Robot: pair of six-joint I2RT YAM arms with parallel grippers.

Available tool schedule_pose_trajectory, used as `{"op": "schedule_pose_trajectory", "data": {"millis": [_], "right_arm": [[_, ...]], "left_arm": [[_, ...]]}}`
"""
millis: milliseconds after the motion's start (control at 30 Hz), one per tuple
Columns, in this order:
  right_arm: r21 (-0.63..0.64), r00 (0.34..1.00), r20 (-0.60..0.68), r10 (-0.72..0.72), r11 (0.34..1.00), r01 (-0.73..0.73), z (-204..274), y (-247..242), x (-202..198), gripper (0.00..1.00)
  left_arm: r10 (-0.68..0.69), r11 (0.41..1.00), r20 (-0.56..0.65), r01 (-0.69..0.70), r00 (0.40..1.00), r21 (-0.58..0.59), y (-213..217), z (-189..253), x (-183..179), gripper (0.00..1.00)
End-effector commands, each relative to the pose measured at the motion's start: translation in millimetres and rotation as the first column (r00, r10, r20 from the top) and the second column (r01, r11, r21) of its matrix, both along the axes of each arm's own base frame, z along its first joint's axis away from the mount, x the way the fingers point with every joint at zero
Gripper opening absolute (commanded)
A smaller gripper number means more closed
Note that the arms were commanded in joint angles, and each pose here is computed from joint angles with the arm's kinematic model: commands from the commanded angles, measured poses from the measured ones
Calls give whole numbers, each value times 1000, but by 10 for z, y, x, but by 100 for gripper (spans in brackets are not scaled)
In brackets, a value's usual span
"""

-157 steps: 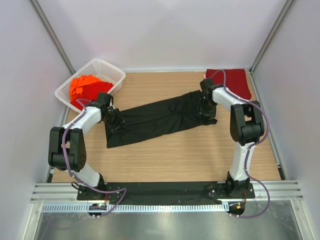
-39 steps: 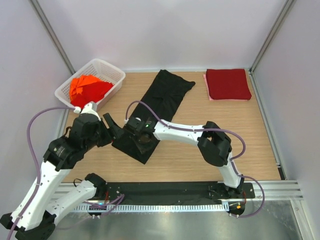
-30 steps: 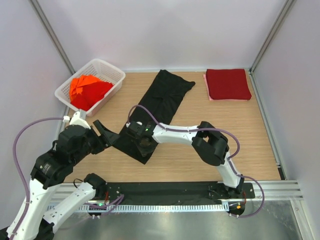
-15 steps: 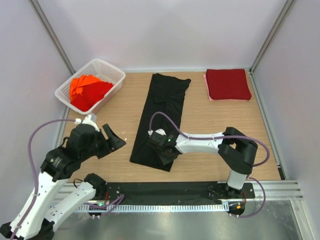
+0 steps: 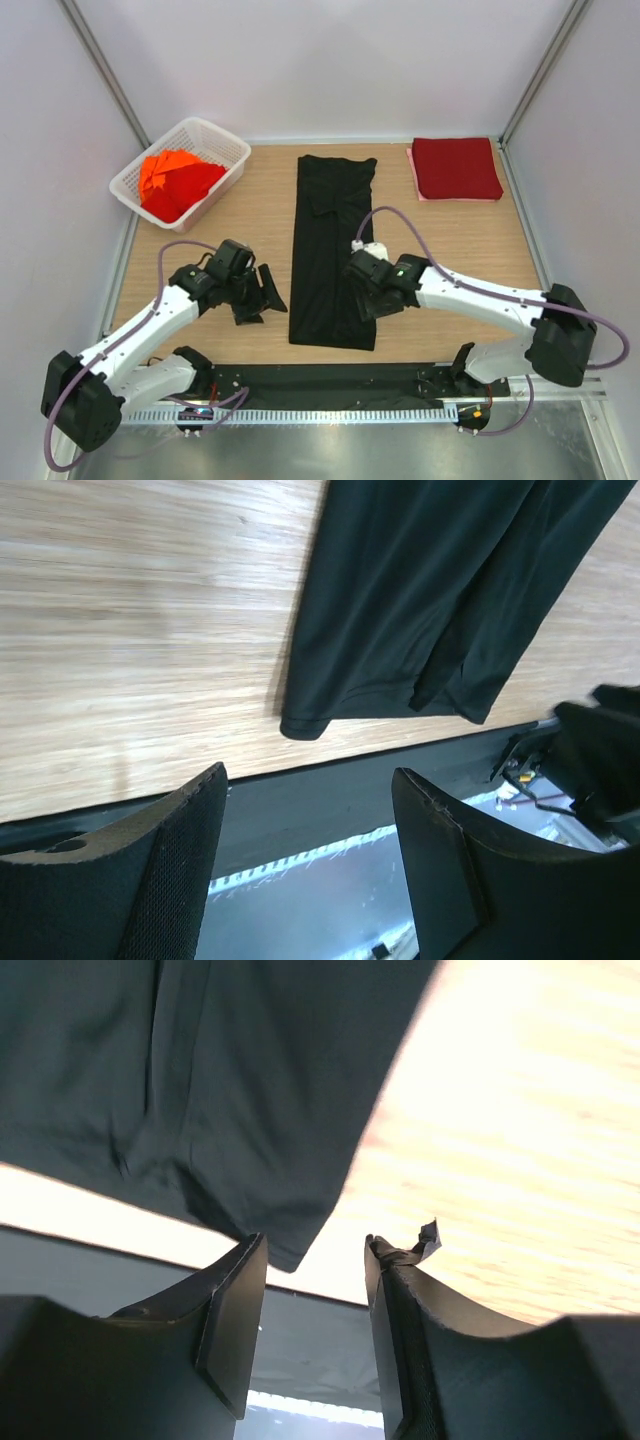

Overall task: Fold and stack the t-shirts
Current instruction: Fold the tshirt

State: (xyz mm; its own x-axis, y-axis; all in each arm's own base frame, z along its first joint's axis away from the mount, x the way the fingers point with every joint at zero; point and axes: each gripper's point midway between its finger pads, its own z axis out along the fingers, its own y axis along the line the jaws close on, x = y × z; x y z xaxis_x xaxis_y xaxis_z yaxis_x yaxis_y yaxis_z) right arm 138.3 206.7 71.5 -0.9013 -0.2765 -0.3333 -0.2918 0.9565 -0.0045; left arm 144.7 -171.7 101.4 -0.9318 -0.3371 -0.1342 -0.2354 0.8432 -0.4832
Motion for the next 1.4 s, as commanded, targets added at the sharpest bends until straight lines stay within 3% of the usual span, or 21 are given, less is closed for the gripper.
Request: {"op": "schedule_pose_trajectory", "data": {"millis": [0, 167, 467, 767, 967, 1233, 1367], "right_arm": [[88, 991, 40, -128, 988, 124, 277, -141, 204, 51], [198, 977, -32, -210, 957, 213, 287, -237, 338, 51], [234, 959, -142, -247, 933, 275, 140, -249, 291, 51], [262, 951, -195, -241, 921, 287, 39, -207, 298, 51], [304, 936, -291, -197, 909, 286, -65, -96, 126, 53], [341, 893, -403, -199, 873, 349, -230, -127, -238, 61], [383, 880, -426, -208, 840, 384, -286, -95, -314, 61]], "left_arm": [[-48, 993, 10, 49, 999, -111, -289, 0, 86, 68], [-60, 994, -26, 58, 998, -91, -329, -234, 66, 68], [-85, 995, -167, 75, 982, -68, -370, -672, -110, 64], [-88, 996, -224, 83, 970, -31, -387, -872, -221, 61], [-78, 997, -259, 80, 963, -5, -312, -973, -378, 54], [-84, 996, -262, 89, 962, 8, -232, -1031, -457, 54], [-86, 996, -260, 90, 962, 3, -236, -1044, -460, 47]]}}
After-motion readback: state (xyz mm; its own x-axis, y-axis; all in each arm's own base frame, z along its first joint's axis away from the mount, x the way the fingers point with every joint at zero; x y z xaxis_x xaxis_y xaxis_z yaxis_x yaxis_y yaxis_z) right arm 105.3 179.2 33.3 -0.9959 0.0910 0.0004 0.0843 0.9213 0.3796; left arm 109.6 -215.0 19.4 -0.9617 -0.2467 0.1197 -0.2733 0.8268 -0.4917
